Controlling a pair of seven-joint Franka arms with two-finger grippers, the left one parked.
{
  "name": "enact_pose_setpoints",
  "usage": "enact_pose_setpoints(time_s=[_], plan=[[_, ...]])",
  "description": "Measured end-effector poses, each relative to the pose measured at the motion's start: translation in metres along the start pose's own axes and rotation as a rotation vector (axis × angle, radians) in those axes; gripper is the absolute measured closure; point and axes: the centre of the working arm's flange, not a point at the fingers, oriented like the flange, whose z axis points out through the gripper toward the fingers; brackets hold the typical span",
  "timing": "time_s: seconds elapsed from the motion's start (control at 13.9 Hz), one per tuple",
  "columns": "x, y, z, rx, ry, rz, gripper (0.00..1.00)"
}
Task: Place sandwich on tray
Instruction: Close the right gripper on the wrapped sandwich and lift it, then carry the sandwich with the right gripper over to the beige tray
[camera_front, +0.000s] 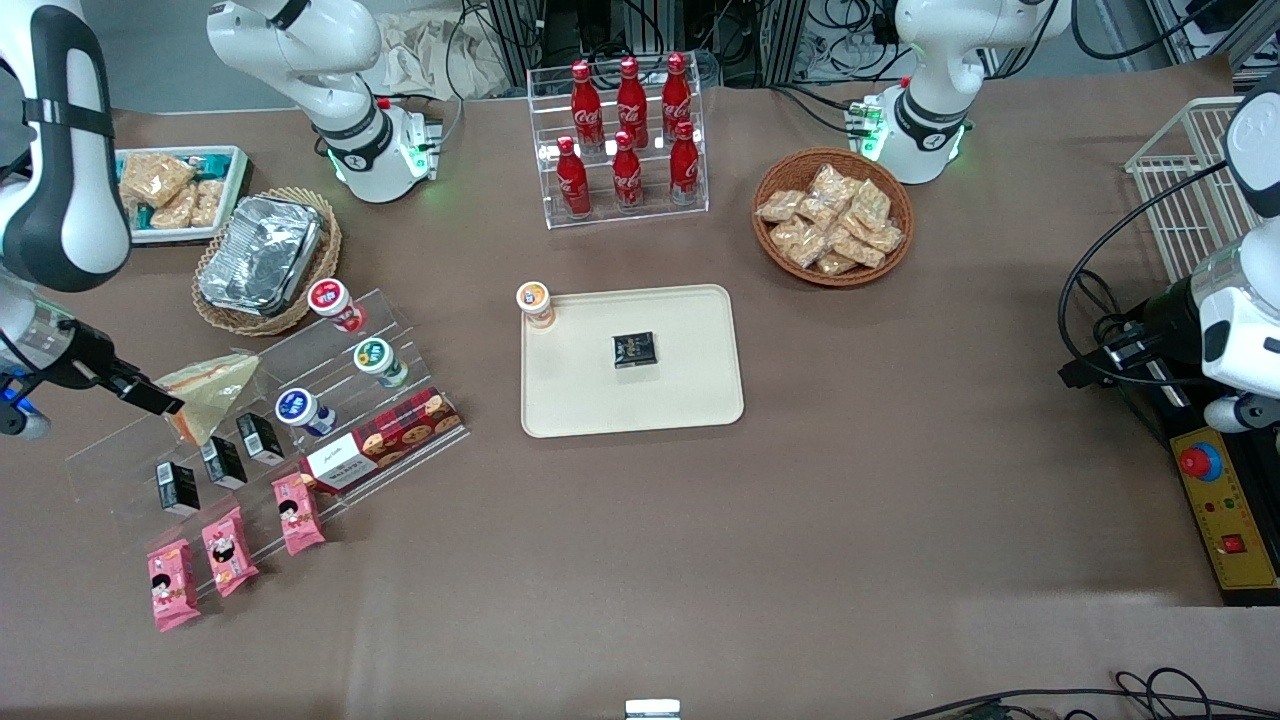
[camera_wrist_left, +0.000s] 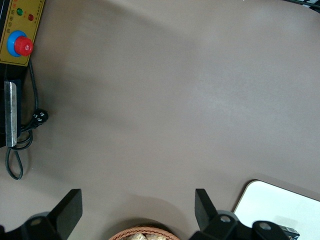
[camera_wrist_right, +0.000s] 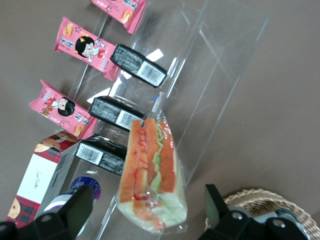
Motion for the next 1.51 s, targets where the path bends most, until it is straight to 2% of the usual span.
enact_pose_setpoints(time_s=[0.43, 0.5, 0.86, 1.15, 1.29, 1.51], plan=[[-0.021, 0.001, 0.042, 0.003, 0.057, -0.116, 0.00], [-0.024, 0.003, 0.045, -0.001, 0.060, -0.127, 0.04], [-0.026, 0.004, 0.043, -0.007, 0.066, -0.212, 0.56], [-0.025, -0.002, 0.016, -0.027, 0.100, -0.332, 0.60], [-0.030, -0.022, -0.027, -0.027, 0.090, -0.421, 0.63], [-0.061, -0.081, -0.098, -0.044, 0.066, -0.559, 0.78]])
